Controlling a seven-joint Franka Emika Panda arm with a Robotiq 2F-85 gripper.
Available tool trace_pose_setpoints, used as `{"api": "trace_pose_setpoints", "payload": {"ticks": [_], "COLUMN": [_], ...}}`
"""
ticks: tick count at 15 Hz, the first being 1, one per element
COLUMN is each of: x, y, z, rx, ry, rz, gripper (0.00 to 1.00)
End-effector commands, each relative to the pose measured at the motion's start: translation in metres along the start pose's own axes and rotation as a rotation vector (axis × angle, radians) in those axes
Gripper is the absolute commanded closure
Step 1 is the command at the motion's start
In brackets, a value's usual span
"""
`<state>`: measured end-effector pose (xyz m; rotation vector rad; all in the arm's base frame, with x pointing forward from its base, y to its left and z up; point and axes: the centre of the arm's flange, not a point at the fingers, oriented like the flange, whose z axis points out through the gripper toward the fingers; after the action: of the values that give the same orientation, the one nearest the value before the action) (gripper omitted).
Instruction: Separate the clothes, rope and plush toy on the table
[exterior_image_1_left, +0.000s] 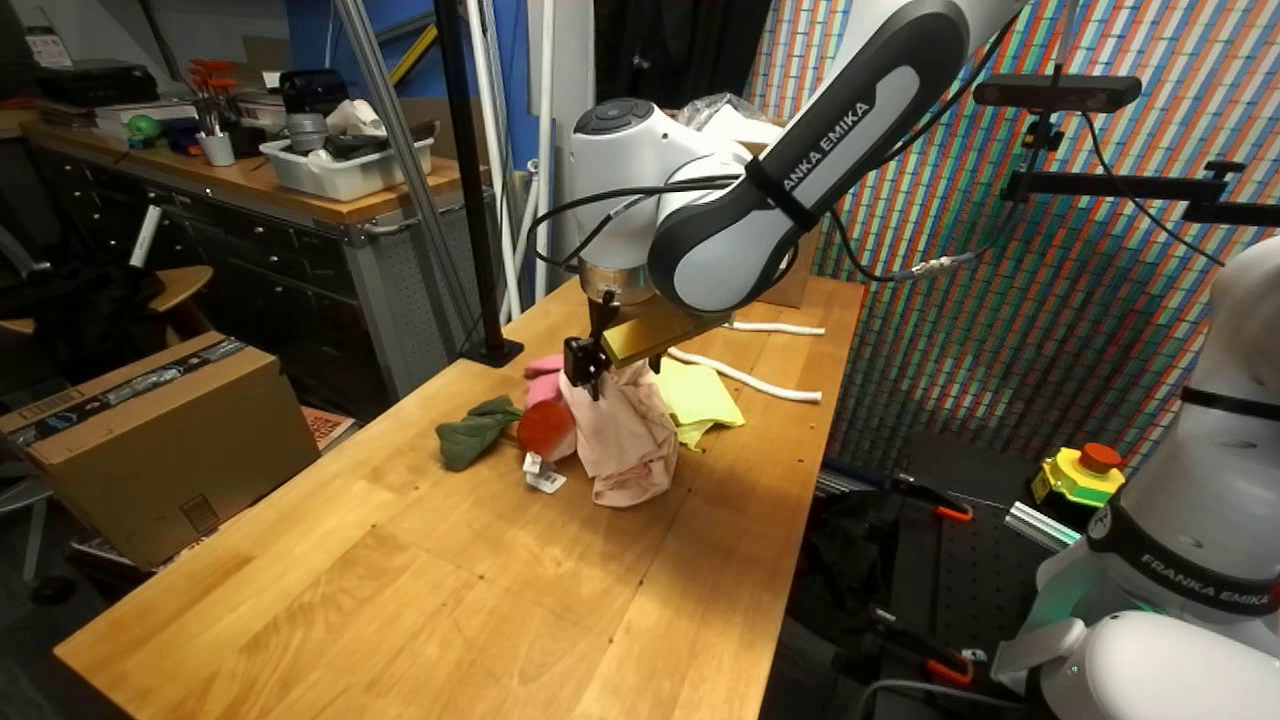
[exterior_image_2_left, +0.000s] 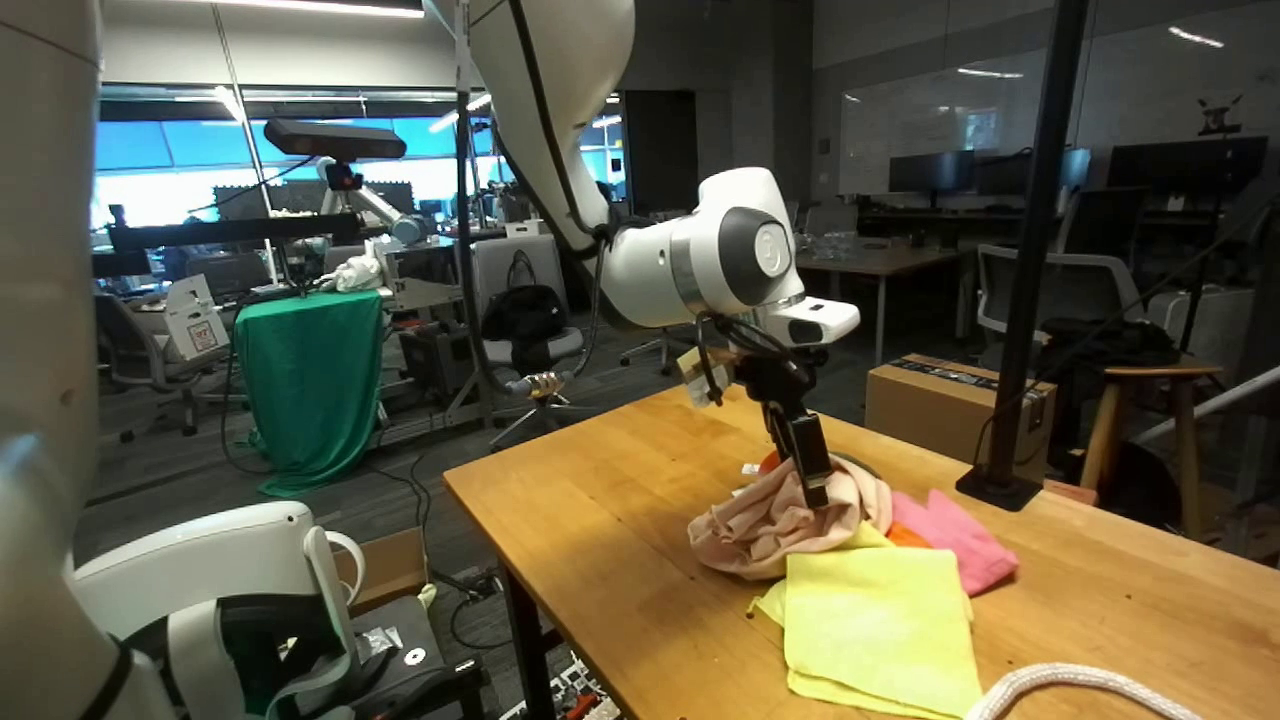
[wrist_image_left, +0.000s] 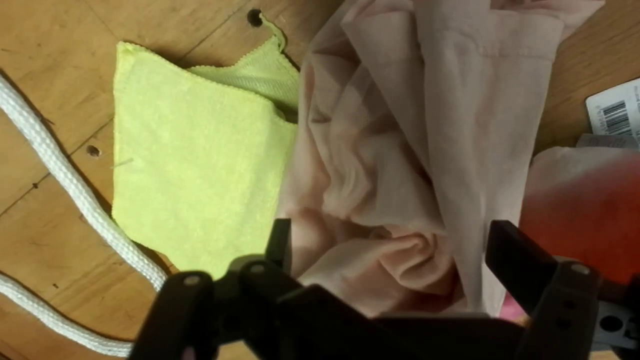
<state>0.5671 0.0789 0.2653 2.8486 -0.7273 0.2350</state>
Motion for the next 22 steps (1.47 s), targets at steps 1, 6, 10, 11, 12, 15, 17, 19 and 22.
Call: {"api": "trace_pose_setpoints", "payload": {"ticks": [1,6,10,11,12,15,17,19,22], "x": [0.009,0.004,0.003,0.003,0.003,0.004,0.003,0.003,0.001], "y": [-0.007,-0.014,-0.018,-0.018,-0.018,-0.016,-0.015,-0.015,-0.015], "z": [0.007,0.021,0.028,0.029,0.030,0.032,0.032,0.032,0.029], "rx": [0.013,0.010,-0.002,-0.007,-0.014,-0.030,-0.035,-0.040,-0.039], "ry": [0.001,0.018,0.036,0.041,0.047,0.062,0.069,0.077,0.076], "rz": [-0.038,-0.085,-0.109,-0.113,-0.116,-0.134,-0.142,-0.151,-0.151], "gripper": [0.00,0.00,0.00,0.00,0.00,0.13,0.34,0.51,0.75]}}
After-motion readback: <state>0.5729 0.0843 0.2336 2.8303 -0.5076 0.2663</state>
